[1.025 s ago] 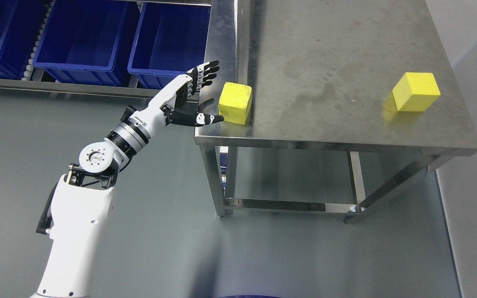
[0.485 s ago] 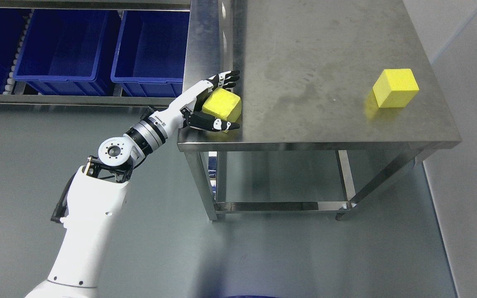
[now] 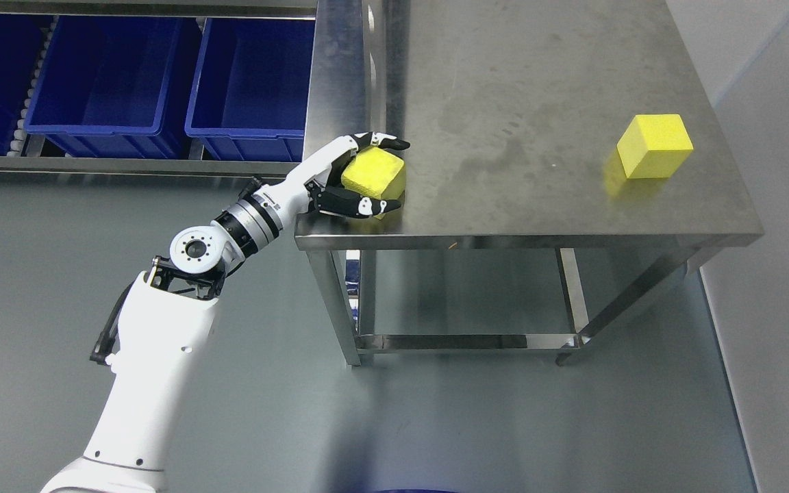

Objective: Move yellow foam block to right shelf middle
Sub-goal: 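Close the left hand fingers around the yellow foam cube, then lift the yellow cube off the table with the left hand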

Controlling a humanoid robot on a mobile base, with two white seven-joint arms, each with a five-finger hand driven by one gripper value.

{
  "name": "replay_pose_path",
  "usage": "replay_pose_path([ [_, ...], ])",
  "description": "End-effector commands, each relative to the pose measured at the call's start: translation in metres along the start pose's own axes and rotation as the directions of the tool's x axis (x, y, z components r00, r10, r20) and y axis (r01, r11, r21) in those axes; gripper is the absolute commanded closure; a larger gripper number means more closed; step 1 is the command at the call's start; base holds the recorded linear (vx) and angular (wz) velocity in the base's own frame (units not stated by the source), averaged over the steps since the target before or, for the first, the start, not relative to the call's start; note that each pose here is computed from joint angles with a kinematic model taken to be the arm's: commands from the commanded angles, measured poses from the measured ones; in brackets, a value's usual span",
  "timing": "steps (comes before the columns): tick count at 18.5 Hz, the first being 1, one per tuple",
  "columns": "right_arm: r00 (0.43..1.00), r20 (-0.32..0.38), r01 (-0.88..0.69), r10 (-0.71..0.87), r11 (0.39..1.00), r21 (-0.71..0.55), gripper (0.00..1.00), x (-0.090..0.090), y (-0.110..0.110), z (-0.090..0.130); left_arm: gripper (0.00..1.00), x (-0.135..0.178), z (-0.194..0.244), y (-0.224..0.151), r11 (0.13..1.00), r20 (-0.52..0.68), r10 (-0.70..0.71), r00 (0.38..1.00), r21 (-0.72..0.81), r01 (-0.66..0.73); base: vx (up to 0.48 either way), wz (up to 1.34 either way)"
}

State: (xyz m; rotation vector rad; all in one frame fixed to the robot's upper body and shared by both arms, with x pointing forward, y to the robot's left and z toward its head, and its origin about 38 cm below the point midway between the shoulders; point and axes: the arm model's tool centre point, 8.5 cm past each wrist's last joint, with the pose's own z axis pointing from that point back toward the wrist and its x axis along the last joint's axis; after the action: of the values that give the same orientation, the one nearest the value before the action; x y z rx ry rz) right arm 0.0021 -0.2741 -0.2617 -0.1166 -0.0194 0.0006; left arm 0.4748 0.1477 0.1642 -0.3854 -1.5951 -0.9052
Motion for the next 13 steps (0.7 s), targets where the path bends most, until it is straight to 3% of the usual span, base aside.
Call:
replay_pose_path([
  [1, 1.0, -0.005, 0.008, -0.008, 1.0, -0.018, 0.0, -0.009, -0.011, 0.0, 0.55, -0.006, -0.001, 0.005, 0.995, 0.034, 0.077, 0.996, 0.055, -0.079, 0.0, 0.0],
  [4, 1.0, -0.007, 0.008, -0.008, 1.0, -0.018, 0.0, -0.01, -0.011, 0.0, 0.61, 0.016, 0.008, 0.026, 0.981, 0.2, 0.108, 0.974, 0.138, -0.137, 0.0, 0.0],
  [7, 1.0, -0.007, 0.008, -0.008, 1.0, -0.018, 0.0, -0.01, -0.011, 0.0, 0.63, 0.052, 0.014, 0.04, 0.952, 0.444, 0.175, 0.879, 0.153, -0.266, 0.0, 0.0],
  [9, 1.0, -0.007, 0.008, -0.008, 1.0, -0.018, 0.0, -0.01, -0.011, 0.0, 0.62, 0.063, 0.023, 0.052, 0.918, 0.547, 0.139, 0.826, 0.241, -0.314, 0.004, 0.06],
  [13, 1.0, -0.005, 0.008, -0.008, 1.0, -0.018, 0.0, -0.009, -0.011, 0.0, 0.62, 0.059, 0.053, 0.078, 0.804, 0.63, 0.046, 0.776, 0.437, -0.402, 0.0, 0.11],
])
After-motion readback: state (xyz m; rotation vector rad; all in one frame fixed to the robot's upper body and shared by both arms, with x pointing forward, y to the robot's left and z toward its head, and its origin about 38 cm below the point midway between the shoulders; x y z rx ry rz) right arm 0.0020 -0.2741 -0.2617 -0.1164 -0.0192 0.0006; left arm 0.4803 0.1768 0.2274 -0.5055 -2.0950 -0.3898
